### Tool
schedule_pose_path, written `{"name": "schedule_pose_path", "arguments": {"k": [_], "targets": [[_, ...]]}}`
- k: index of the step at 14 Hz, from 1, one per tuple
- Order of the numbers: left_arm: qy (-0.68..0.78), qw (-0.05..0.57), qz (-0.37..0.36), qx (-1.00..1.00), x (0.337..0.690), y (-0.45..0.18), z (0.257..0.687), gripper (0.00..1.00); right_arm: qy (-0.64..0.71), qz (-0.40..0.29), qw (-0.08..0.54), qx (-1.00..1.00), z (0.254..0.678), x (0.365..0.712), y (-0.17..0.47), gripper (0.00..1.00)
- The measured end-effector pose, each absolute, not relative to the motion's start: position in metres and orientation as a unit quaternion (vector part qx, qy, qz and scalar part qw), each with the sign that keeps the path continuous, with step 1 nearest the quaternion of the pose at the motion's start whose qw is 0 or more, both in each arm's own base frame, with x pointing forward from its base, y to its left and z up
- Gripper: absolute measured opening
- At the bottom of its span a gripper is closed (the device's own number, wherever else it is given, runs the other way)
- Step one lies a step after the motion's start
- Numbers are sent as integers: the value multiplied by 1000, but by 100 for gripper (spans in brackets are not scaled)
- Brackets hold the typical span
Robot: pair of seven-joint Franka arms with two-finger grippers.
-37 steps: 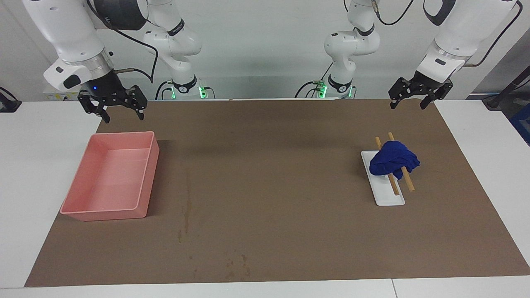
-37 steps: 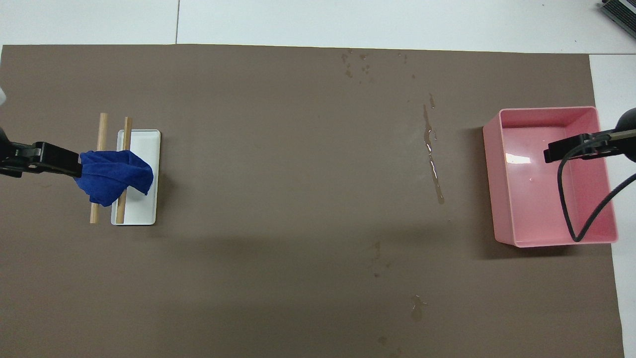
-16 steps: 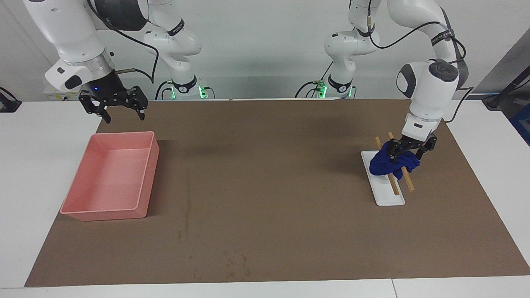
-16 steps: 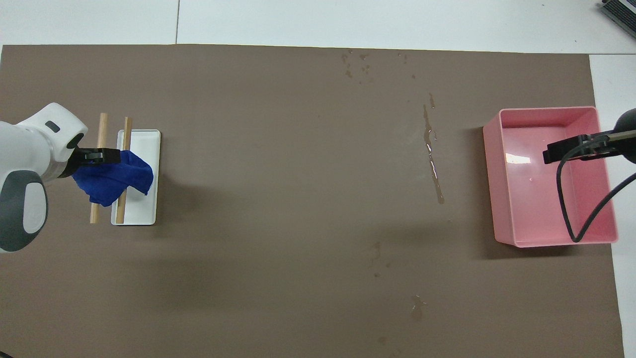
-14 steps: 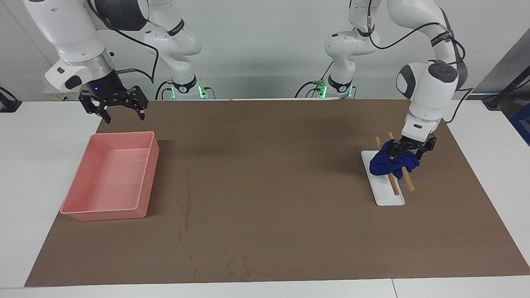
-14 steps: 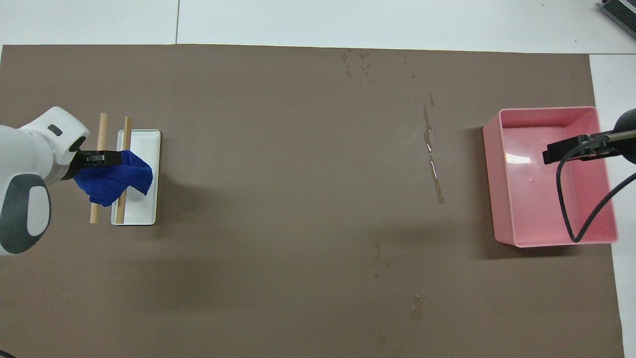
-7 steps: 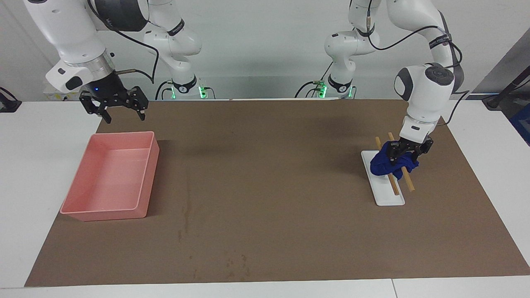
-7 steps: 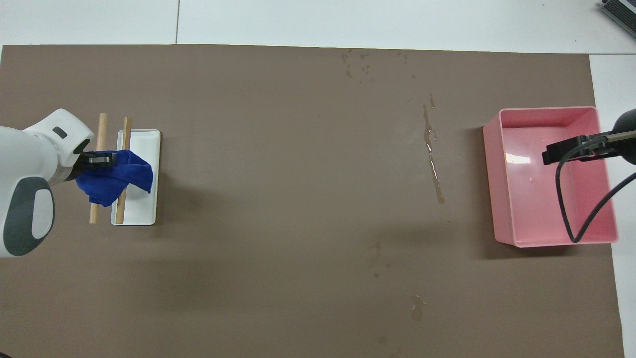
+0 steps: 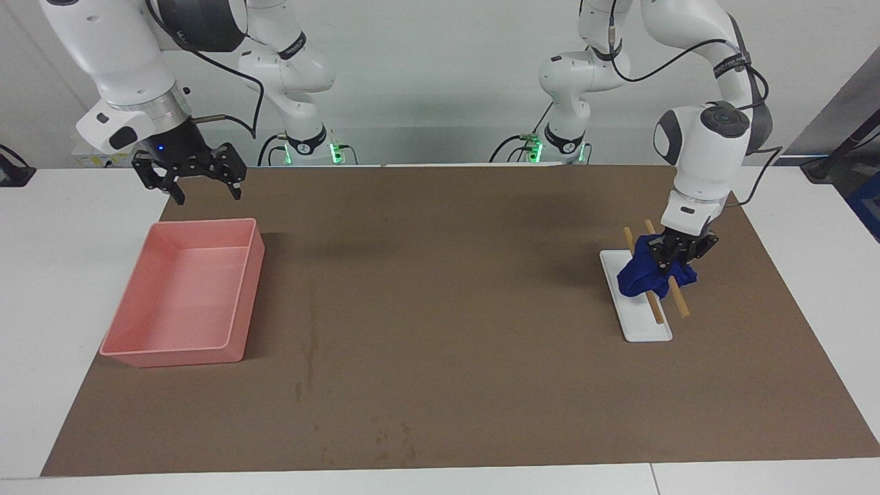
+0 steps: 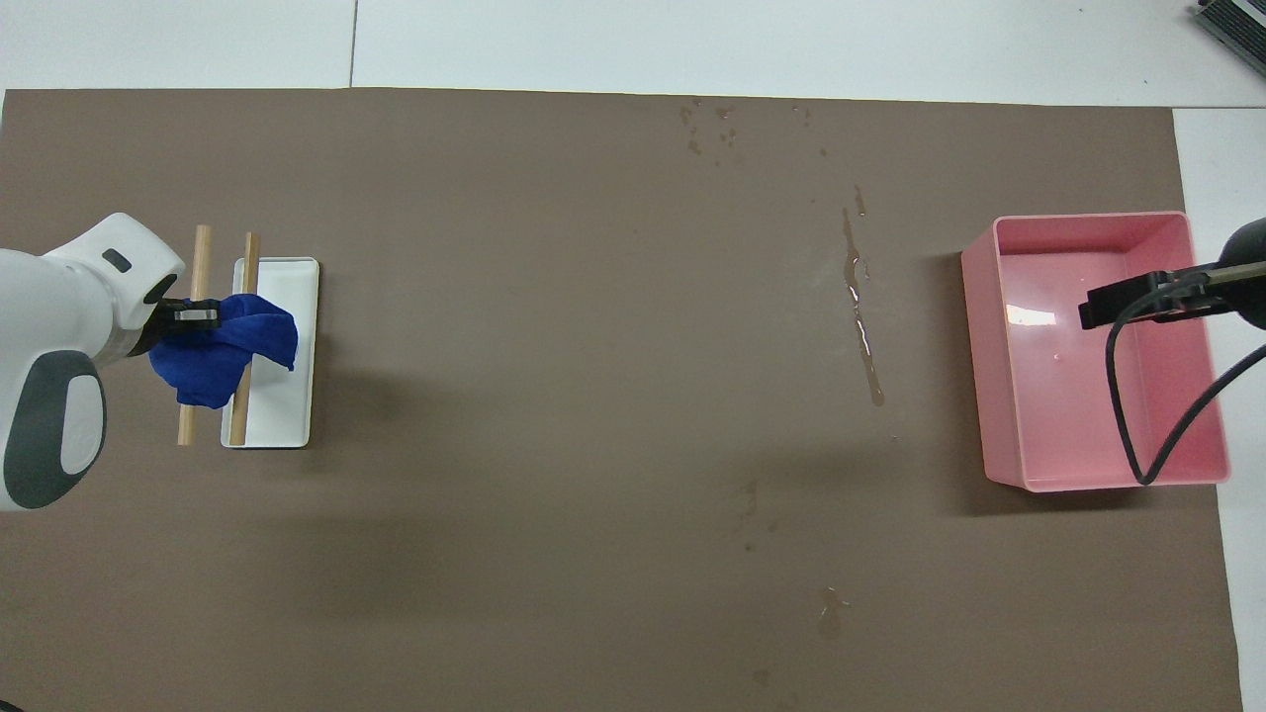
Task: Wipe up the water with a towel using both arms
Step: 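Close the left gripper on the blue cloth, then lift the cloth with the left gripper while the right gripper approaches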
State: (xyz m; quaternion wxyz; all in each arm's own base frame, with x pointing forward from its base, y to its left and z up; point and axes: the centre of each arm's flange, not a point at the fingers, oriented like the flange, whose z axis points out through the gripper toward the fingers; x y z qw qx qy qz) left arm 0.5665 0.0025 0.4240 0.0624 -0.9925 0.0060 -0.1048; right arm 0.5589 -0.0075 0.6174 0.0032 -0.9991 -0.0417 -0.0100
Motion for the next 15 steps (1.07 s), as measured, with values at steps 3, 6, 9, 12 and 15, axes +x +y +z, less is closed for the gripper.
{"name": "schedule_pose_path", "arguments": {"k": [3,6,9,12,15], "targets": [[3,65,-91,-994,568,3,432,32,-46,-10,3,-999,618,558,-3,100],[-36,70,-61,-995,570,6,452,20,-48,-10,3,-999,618,557,0,100],[-82,55,-48,-994,570,2,460,19,-48,-11,3,-999,618,557,0,100],[-227,-18,-15,-974,570,-5,482,19,-53,-11,3,-999,619,557,1,100],[-372,-70,15,-925,570,-26,497,19,-73,-11,3,-997,619,557,2,100]]}}
